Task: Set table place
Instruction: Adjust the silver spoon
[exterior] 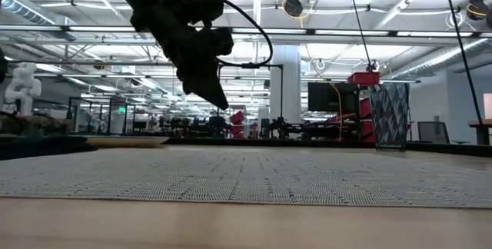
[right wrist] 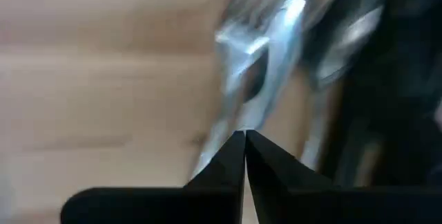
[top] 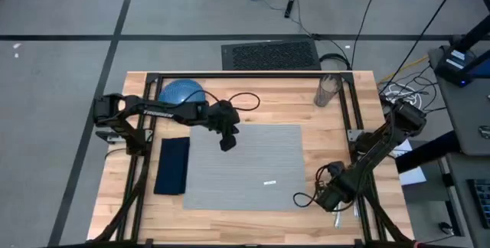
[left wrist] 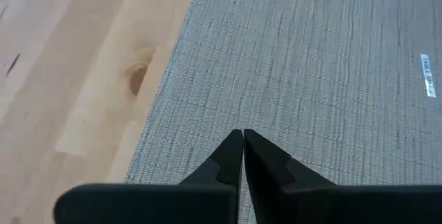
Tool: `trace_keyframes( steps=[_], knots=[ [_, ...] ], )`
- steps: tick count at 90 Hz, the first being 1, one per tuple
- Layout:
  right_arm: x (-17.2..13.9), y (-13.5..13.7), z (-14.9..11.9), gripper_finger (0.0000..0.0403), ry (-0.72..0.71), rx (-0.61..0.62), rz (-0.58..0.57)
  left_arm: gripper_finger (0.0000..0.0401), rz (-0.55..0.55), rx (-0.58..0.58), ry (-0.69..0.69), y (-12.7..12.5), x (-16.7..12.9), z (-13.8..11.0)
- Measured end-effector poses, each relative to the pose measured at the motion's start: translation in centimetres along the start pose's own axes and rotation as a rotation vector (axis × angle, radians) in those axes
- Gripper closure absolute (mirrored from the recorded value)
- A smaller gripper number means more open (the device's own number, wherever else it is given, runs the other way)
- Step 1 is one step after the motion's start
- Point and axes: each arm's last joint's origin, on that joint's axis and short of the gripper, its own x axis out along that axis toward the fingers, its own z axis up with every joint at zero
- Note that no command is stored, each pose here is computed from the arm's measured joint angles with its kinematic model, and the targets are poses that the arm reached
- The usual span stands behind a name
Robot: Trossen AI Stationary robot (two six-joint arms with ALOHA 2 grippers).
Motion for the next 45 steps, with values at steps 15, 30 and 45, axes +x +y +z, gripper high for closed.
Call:
trace_keyframes(
  steps=[15, 30, 45],
  knots=[
    [0.6, -0.3, 0.0, 0.0403, 0.015, -0.003, -0.109, 0.0401, 0.014, -0.004, -0.002, 0.1, 0.0, 0.0],
    [1.5, -1.2, -0.5, 0.0403, -0.018, 0.137, -0.232, 0.0401, 0.023, -0.005, -0.004, 0.2, 0.0, 0.0],
    [3.3, -0.8, -0.4, 0.0403, -0.008, 0.148, -0.292, 0.0401, 0.047, -0.007, -0.015, 0.5, 0.0, 0.1]
  ],
)
